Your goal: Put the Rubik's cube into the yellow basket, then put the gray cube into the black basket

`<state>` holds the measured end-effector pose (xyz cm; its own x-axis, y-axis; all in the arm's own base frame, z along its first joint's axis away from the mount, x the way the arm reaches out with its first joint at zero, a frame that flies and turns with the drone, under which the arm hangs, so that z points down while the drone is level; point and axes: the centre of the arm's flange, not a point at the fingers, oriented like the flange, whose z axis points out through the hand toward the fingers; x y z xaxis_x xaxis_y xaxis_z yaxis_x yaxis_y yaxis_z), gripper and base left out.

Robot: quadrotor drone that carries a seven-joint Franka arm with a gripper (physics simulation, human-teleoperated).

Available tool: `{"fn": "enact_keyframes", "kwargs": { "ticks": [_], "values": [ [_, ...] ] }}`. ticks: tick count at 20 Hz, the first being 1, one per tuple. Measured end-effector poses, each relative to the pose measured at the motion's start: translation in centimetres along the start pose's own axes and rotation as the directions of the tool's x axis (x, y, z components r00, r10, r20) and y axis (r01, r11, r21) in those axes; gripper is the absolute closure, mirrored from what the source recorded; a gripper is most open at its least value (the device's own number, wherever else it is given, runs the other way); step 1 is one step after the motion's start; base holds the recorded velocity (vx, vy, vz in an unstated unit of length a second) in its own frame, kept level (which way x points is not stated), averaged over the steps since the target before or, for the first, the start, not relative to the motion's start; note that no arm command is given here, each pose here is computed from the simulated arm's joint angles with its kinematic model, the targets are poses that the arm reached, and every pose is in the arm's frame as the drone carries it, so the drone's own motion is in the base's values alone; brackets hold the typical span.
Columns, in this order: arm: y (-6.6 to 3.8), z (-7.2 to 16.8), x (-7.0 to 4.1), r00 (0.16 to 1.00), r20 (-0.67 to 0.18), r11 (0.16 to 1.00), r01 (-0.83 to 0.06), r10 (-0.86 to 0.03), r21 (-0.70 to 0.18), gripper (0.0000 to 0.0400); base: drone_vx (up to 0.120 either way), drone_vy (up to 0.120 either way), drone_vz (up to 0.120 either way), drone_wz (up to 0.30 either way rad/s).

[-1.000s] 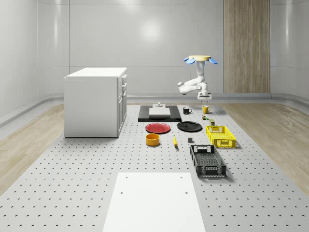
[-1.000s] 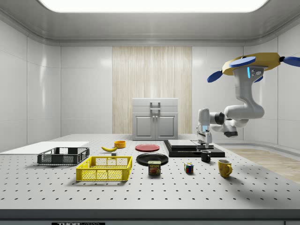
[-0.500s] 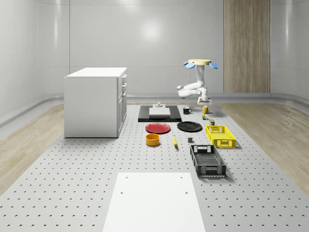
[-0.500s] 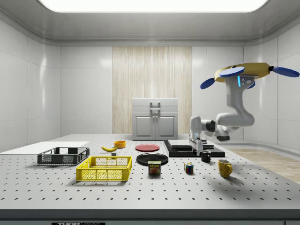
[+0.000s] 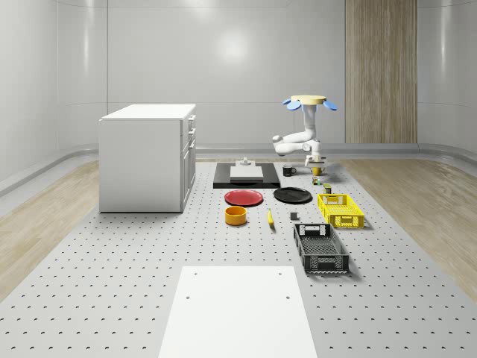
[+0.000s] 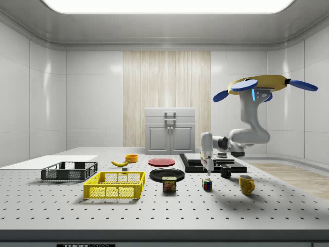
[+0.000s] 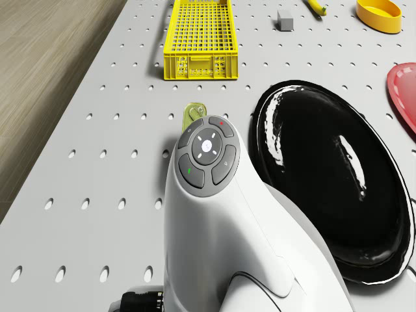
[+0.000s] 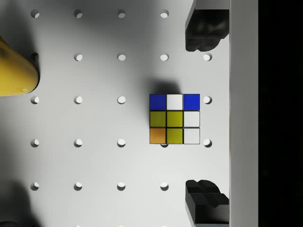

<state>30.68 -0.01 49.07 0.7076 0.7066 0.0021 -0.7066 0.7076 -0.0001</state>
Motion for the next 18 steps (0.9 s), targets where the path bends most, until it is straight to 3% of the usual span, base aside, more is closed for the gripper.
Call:
{"fn": "enact_keyframes", "kwargs": {
  "ticks": [11,18],
  "values": [
    [0.0,0.0,0.0,1.000,0.000,1.000,0.000,0.000,0.000,0.0000,0.000,0.000,-0.116,0.000],
    [0.2,1.4,0.2,1.000,0.000,1.000,0.000,0.000,0.000,0.0000,0.000,0.000,0.000,0.000]
  ]
}}
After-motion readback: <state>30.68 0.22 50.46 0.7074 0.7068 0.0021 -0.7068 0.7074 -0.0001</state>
